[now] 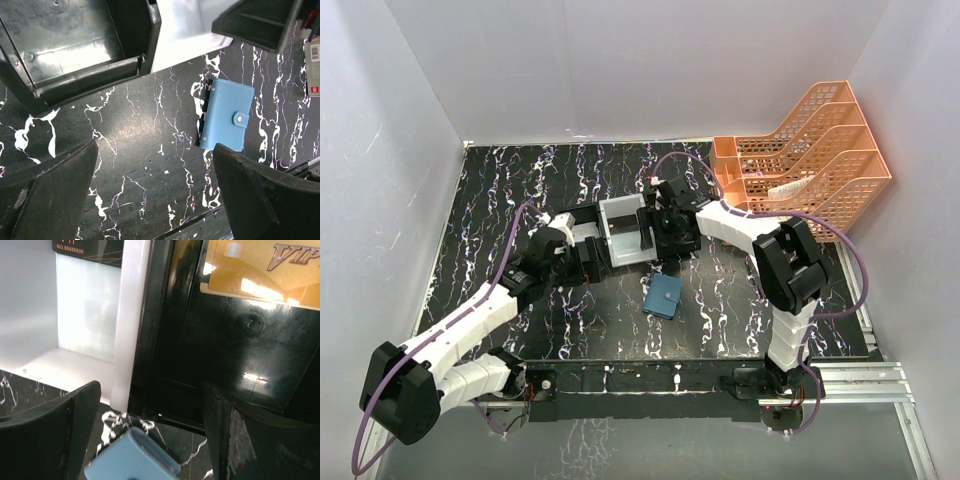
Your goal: Take the credit cards out of the card holder
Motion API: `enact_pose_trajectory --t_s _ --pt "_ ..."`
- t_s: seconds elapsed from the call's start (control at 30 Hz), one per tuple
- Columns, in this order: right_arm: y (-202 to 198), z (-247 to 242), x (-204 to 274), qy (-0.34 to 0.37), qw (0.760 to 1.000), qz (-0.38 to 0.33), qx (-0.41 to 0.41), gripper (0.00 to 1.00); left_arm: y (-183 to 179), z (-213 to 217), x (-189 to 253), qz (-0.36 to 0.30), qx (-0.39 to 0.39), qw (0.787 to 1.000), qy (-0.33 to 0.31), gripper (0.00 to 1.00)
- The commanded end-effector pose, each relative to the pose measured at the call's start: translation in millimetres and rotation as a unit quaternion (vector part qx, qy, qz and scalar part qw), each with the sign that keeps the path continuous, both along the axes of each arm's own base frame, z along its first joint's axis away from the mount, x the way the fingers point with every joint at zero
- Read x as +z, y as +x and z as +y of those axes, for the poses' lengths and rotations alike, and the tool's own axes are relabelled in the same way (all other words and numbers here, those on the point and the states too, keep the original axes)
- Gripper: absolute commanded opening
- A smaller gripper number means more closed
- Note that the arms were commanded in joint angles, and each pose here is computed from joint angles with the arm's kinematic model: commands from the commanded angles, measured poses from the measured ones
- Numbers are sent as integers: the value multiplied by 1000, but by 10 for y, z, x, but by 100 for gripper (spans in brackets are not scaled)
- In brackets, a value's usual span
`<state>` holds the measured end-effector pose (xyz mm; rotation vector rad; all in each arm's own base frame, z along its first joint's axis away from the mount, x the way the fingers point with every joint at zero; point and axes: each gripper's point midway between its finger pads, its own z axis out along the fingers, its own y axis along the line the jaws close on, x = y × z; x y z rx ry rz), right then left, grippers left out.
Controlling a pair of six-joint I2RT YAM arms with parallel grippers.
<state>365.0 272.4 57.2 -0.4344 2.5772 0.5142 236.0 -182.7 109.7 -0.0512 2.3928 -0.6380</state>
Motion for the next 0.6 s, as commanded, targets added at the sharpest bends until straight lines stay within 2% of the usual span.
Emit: enact_pose_trajectory --t_s 0.0,0.2,0.43,0.57 --pt "-191 -23 172 29 1000 -2 -6 78 40 -122 130 -10 -17 999 -27 99" --pt "-344 -134 150 33 998 13 -44 77 32 -155 82 -1 -21 999 -32 99" --pt "-489 -64 301 103 991 22 -82 76 -11 -129 -163 26 -8 999 -26 99" --pt "-481 -67 315 108 990 17 -87 76 -23 -148 -283 33 -14 999 -26 99"
